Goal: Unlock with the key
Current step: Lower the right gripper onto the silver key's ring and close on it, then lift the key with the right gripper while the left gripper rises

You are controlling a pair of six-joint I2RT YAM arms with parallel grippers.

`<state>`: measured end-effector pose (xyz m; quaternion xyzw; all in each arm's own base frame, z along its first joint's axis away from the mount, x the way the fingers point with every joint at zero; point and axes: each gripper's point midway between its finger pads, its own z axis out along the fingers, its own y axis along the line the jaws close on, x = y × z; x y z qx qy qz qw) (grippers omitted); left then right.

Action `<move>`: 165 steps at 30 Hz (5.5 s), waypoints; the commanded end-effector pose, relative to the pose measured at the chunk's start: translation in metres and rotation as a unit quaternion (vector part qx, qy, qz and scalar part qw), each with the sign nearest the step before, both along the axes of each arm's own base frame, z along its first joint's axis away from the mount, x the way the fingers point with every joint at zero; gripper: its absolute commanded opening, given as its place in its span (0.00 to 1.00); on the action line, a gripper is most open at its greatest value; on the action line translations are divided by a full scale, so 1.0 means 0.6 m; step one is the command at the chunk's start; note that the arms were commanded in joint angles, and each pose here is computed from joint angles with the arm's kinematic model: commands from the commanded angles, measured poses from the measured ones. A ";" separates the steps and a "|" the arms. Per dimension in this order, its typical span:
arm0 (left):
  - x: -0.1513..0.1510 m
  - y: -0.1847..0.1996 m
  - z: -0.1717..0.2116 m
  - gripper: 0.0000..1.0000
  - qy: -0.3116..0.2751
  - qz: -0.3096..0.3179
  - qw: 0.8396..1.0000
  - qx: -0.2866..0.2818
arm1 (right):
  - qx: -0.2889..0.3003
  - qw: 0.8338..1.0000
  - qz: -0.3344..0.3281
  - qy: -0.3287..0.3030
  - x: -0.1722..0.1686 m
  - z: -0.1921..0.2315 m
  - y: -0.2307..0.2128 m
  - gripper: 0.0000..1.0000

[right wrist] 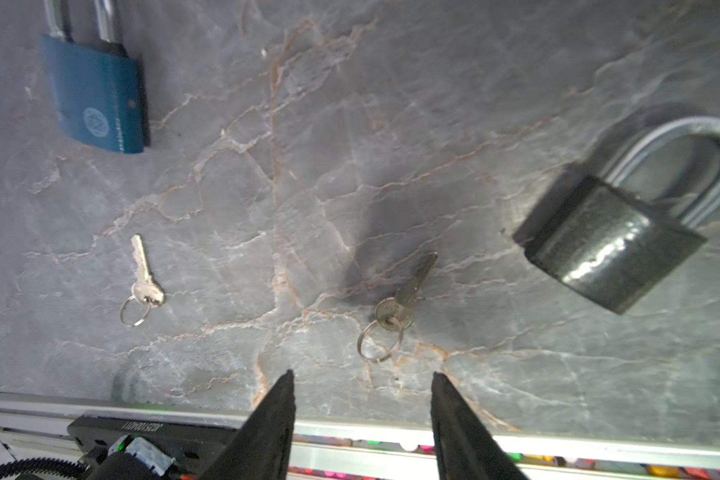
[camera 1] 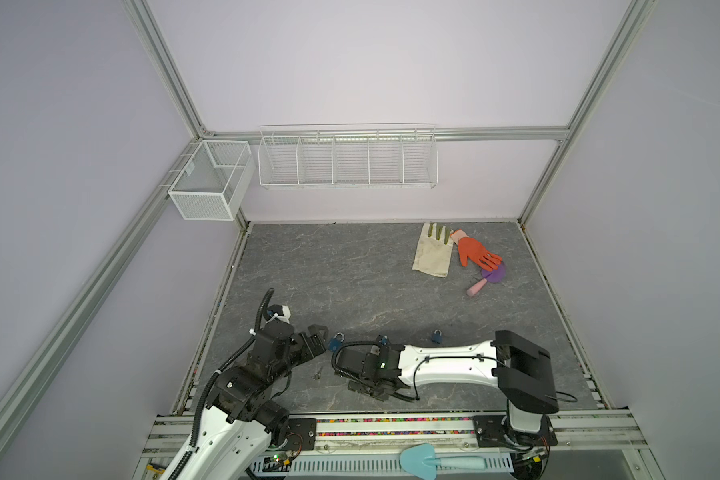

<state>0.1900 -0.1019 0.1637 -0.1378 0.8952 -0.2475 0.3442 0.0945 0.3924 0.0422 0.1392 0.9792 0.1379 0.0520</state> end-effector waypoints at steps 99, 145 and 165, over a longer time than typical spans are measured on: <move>0.041 -0.218 0.167 0.93 0.003 -0.100 0.923 -0.370 | 0.093 0.885 0.299 -0.346 0.199 0.318 -0.121 0.06; 0.103 -0.289 0.233 0.40 0.070 -0.001 0.841 -0.537 | 0.162 0.752 0.345 -0.538 0.210 0.438 -0.089 0.06; 0.110 -0.290 0.220 0.04 0.071 0.009 0.845 -0.531 | 0.151 0.748 0.359 -0.538 0.208 0.438 -0.091 0.06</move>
